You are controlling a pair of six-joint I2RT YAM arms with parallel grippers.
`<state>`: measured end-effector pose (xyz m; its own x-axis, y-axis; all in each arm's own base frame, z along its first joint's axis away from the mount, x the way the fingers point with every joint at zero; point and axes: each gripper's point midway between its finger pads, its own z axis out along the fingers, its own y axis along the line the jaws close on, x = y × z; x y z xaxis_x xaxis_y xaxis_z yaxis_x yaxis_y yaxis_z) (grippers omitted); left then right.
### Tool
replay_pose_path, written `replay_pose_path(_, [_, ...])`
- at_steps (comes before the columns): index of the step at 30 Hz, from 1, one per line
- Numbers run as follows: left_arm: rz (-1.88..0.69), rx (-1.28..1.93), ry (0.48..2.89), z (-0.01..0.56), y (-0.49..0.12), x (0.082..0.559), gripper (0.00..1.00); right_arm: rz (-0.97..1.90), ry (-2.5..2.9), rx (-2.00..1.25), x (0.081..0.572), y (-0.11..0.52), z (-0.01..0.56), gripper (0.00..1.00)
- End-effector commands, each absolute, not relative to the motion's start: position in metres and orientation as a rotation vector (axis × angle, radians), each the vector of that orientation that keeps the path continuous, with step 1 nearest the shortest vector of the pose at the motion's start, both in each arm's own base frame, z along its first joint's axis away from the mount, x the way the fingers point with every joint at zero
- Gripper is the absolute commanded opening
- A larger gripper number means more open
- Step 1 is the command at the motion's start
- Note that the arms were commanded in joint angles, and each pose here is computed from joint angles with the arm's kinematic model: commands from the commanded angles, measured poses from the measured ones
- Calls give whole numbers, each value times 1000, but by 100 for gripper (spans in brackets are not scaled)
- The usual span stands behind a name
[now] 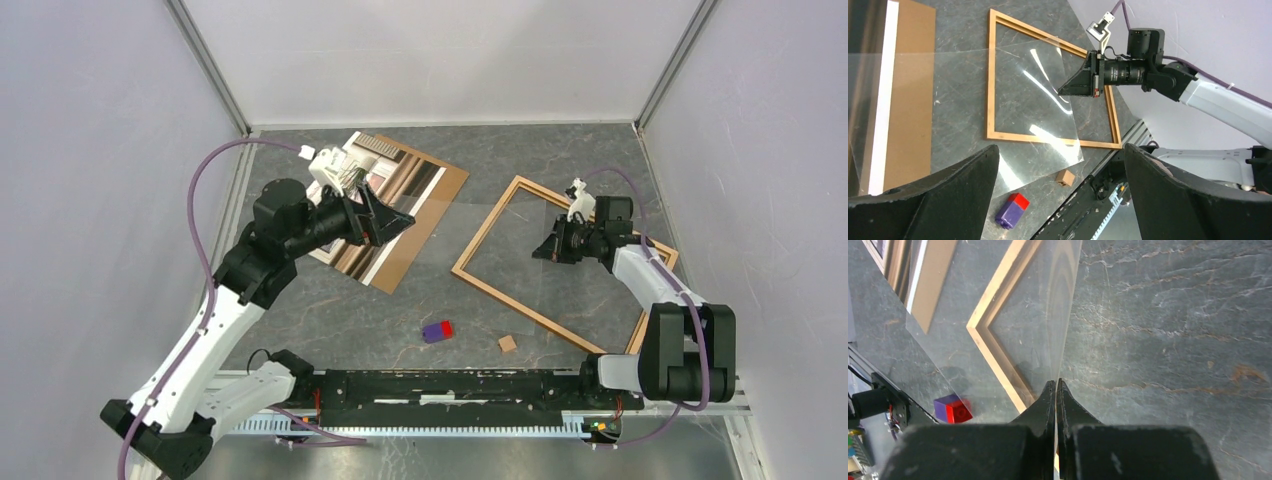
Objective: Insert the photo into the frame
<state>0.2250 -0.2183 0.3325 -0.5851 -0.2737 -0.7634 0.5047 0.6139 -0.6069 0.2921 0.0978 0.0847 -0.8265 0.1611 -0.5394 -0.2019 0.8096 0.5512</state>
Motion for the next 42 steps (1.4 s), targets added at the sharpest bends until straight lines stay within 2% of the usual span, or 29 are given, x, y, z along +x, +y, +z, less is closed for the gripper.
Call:
replay_pose_path(1, [-1067, 365, 1850, 360, -235, 226, 100, 730, 2393, -158, 297, 81, 97, 0])
replay_pose_path(6, [-944, 427, 1899, 349, -244, 231, 100, 646, 2471, -131, 289, 60, 81, 0])
replay_pose_path(18, [-694, 461, 2125, 266, -247, 256, 100, 518, 2621, -47, 251, 30, 50, 0])
replay_pose_path(22, [-706, 449, 2166, 253, -253, 259, 100, 470, 2627, 25, 248, 19, 48, 0])
replay_pose_path(28, [-908, 400, 2204, 250, -274, 262, 100, 503, 2495, 147, 275, 13, 65, 0])
replay_pose_path(37, [-1076, 299, 2273, 242, -292, 272, 100, 455, 2406, 304, 304, -16, 74, 0])
replay_pose_path(42, [-1108, 308, 2303, 230, -302, 277, 100, 439, 2426, 256, 306, -23, 75, 0])
